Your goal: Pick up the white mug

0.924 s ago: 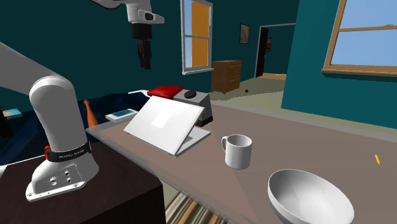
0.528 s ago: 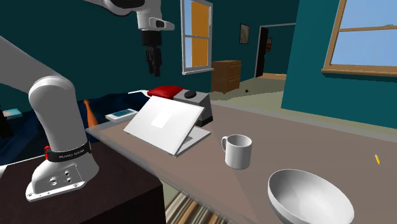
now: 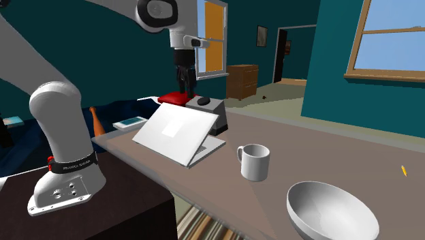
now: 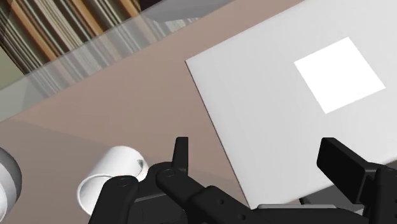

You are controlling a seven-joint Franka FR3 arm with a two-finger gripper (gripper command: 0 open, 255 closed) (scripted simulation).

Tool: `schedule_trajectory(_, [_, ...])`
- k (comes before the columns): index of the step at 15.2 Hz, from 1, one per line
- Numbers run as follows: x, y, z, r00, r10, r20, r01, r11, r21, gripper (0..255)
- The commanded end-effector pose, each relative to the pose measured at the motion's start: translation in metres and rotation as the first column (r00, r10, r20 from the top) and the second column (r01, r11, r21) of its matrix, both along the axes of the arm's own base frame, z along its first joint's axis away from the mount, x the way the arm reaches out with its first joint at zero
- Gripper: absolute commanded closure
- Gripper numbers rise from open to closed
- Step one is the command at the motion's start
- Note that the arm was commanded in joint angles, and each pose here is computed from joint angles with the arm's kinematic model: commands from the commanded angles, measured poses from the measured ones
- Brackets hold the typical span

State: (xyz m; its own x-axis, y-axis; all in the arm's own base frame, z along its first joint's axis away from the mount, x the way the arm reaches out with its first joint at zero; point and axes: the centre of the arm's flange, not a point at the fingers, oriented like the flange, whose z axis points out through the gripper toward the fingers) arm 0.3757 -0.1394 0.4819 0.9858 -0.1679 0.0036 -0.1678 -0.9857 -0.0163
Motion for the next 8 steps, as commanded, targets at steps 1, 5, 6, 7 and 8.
schedule_trajectory(1, [0.013, -0.02, -0.015, 1.0, -0.003, 0.002, 0.003, 1.0, -0.002, 0])
schedule_trajectory(5, [0.036, -0.059, -0.042, 1.0, -0.008, 0.005, 0.008, 1.0, -0.004, 0])
schedule_trajectory(6, [0.042, -0.069, -0.049, 1.0, -0.01, 0.006, 0.01, 1.0, -0.004, 0])
schedule_trajectory(7, [0.047, -0.079, -0.055, 1.0, -0.011, 0.007, 0.011, 1.0, -0.005, 0])
schedule_trajectory(8, [0.053, -0.088, -0.062, 1.0, -0.013, 0.007, 0.013, 1.0, -0.005, 0])
